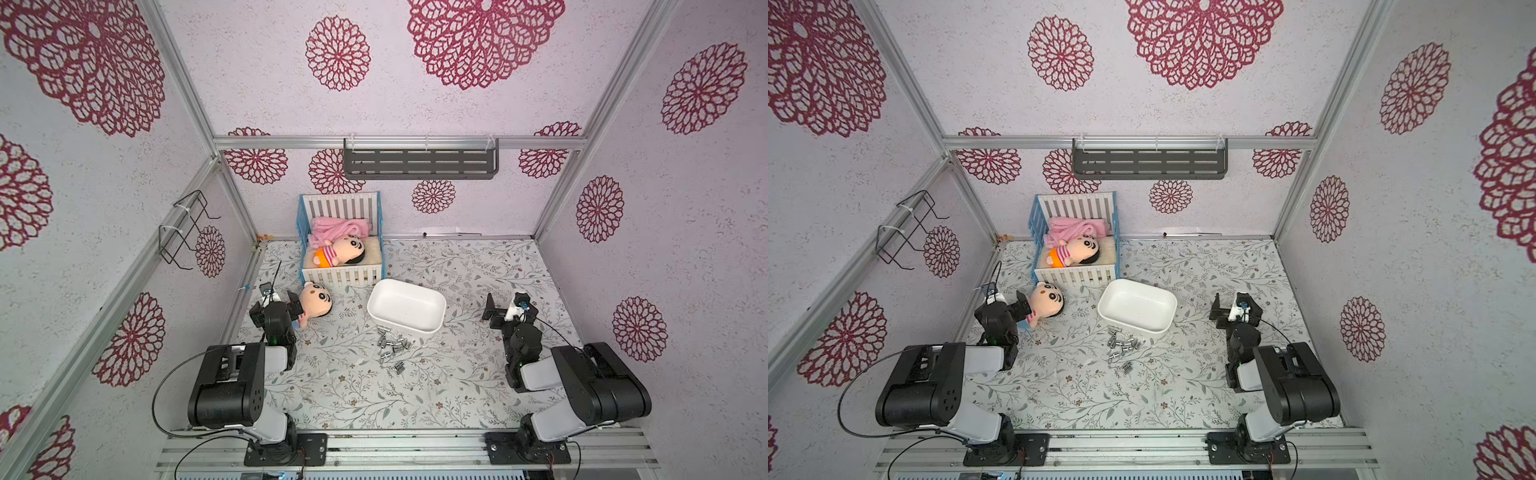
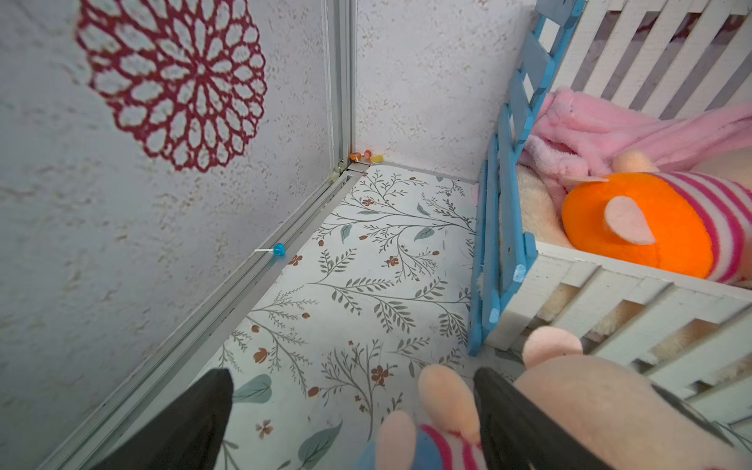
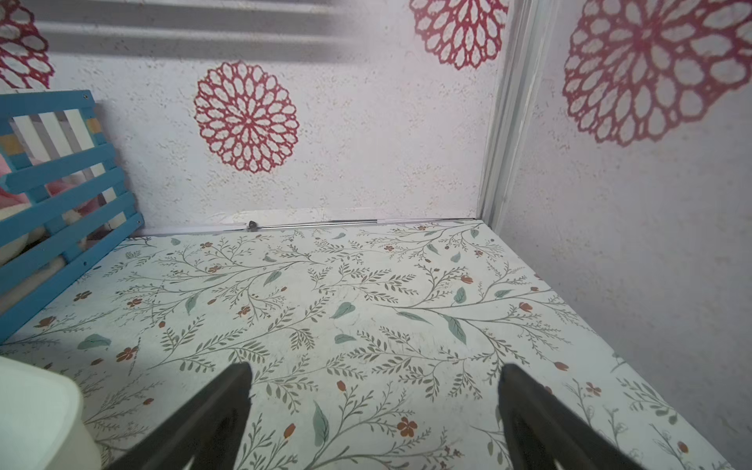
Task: Put the screws on the desktop into the storage box
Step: Pick up the screw from the center of the board.
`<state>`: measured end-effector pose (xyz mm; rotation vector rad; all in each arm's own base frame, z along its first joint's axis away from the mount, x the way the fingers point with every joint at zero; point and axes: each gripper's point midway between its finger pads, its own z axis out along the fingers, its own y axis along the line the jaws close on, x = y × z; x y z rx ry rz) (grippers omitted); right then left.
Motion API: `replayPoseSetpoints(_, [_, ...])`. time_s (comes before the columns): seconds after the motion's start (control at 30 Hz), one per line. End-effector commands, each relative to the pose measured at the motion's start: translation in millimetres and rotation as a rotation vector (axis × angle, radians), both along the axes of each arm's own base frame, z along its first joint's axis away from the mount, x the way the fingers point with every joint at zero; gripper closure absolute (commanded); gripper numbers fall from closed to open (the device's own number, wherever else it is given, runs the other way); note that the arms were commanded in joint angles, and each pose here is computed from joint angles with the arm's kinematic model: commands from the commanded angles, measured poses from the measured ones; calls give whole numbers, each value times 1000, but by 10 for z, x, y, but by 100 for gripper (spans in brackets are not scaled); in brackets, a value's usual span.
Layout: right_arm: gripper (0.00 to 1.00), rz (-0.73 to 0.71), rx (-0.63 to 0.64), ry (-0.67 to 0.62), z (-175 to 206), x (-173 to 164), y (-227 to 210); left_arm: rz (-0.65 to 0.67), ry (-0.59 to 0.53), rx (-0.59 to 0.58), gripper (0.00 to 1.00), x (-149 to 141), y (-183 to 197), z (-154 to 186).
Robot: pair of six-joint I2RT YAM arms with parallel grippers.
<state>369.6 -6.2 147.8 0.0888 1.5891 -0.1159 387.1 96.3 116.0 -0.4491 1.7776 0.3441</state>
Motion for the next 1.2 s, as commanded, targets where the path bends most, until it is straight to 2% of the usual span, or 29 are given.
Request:
replayPoseSetpoints(0.0, [1, -8, 21, -47, 115, -1, -25, 1, -36, 2, 3, 30, 30, 88])
replayPoseSetpoints(0.8, [1, -6, 16, -53, 125, -20, -14, 0, -35, 2, 3, 22, 24, 84])
replayPoseSetpoints(0.93, [1, -24, -16, -82, 331, -115, 62, -14, -59, 32, 3, -10, -43, 291])
replayPoseSetpoints(1.0, [1, -45, 26, -59, 428, -136, 42, 14, -83, 45, 3, -109, -41, 504])
replayPoseSetpoints(1.03, [1, -54, 87, -58, 494, -148, 26, 13, -101, 44, 3, -158, -65, 628])
replayPoseSetpoints(1.07, [1, -68, 161, -72, 579, -170, -5, 44, -137, -5, 3, -234, -47, 738])
replayPoseSetpoints(1.13, [1, -94, 275, -69, 627, -211, -54, 120, -234, -185, 3, -401, 12, 868])
replayPoseSetpoints(1.17, [1, -151, 367, -55, 584, -251, -141, 132, -259, -263, 3, -475, 2, 866])
